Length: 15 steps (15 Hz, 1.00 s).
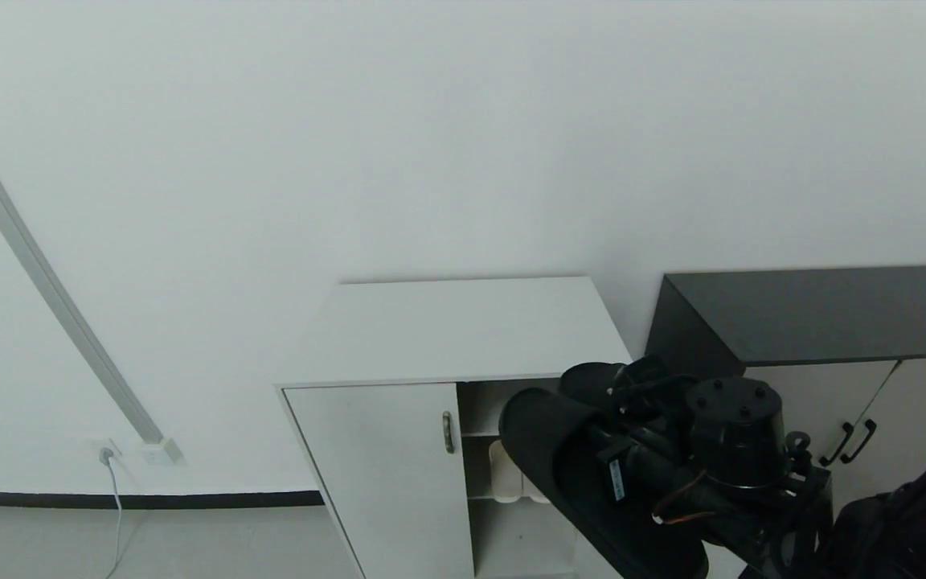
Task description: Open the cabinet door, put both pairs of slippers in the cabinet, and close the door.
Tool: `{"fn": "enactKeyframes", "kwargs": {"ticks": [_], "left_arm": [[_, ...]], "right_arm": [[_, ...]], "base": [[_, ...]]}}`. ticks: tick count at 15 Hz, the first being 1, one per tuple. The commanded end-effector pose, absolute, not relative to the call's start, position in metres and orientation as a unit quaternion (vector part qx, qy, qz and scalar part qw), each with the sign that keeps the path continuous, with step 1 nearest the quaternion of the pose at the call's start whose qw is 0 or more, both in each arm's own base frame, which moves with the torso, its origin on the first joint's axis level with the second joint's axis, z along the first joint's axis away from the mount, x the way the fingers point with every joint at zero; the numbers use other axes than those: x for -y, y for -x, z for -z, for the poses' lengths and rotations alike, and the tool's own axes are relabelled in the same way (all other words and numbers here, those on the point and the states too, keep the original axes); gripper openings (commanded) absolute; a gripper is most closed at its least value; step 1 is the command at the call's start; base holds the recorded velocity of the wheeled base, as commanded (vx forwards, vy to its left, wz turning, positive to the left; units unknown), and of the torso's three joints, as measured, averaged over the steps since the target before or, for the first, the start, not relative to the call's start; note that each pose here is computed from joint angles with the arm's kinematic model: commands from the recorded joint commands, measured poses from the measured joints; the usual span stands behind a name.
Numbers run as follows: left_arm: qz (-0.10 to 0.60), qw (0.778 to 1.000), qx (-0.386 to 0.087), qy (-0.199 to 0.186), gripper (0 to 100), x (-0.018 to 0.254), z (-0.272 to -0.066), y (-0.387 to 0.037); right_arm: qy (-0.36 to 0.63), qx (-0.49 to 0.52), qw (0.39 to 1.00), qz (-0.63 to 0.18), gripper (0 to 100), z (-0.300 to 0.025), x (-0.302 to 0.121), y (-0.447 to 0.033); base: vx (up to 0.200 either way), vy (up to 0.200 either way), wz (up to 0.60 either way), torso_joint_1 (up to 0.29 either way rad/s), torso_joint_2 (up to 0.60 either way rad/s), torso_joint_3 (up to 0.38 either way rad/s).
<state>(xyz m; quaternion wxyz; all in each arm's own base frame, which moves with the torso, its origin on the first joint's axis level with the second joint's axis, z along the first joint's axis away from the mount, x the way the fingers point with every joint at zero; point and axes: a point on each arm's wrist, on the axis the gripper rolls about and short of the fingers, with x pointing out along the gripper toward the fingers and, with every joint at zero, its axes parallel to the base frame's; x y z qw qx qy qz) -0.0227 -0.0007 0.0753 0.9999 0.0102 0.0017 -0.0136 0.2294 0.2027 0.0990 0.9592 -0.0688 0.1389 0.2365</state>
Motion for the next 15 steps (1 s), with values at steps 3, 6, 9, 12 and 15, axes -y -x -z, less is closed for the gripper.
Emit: {"fn": "enactKeyframes", "kwargs": {"ticks": [3,6,9,12,15], "left_arm": [[0.014,1.000,-0.002,-0.010,0,0.0007,-0.0752,0.0227],[0.014,1.000,-0.002,-0.010,0,0.0007,-0.0752,0.0227],[0.013,1.000,-0.001,-0.007,0,0.0007,-0.0754,0.0227],[0.013,1.000,-0.001,-0.007,0,0.0007,-0.0754,0.0227],[0.013,1.000,-0.001,-0.007,0,0.0007,-0.0754,0.0227]], "right_arm": [[0.067,-0.135,0.959,-0.239,0,-0.0990,-0.2036,-0.2289],[0.068,-0.136,0.959,-0.239,0,-0.0984,-0.2033,-0.2285],[0.070,-0.136,0.959,-0.239,0,-0.0982,-0.2036,-0.2282],[0.073,-0.141,0.956,-0.247,0,-0.0958,-0.2063,-0.2236],[0.075,-0.144,0.956,-0.246,0,-0.0913,-0.2081,-0.2249]], "base": [[0.000,0.000,0.00,0.000,0.00,0.000],[0.000,0.000,0.00,0.000,0.00,0.000],[0.000,0.000,0.00,0.000,0.00,0.000],[0.000,0.000,0.00,0.000,0.00,0.000],[0.000,0.000,0.00,0.000,0.00,0.000]]}}
